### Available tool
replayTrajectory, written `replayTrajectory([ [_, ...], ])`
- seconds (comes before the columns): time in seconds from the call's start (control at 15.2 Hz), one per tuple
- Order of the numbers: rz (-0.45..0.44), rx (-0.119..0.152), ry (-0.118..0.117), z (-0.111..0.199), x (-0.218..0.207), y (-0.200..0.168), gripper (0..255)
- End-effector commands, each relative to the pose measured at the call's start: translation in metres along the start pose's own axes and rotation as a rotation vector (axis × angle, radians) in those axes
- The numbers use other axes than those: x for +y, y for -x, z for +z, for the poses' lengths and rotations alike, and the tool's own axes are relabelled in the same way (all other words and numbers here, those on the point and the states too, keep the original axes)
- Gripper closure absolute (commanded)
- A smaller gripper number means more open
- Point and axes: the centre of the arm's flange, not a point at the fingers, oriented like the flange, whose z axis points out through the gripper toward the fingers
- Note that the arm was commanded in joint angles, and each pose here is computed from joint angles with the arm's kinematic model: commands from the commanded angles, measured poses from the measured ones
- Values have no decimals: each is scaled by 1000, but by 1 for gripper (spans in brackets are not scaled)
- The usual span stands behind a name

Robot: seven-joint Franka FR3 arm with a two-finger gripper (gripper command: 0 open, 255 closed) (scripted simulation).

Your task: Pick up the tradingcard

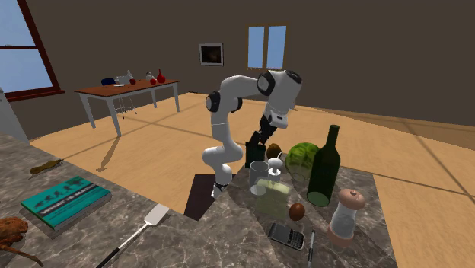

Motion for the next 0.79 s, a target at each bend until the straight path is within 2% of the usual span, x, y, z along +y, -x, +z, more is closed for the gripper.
replayTrajectory([
  [0.0,-94,-46,11,-16,-22,-13,0],
  [0.2,-214,-103,26,-34,-55,-26,0],
  [0.73,-214,-103,26,3,-58,-40,0],
])
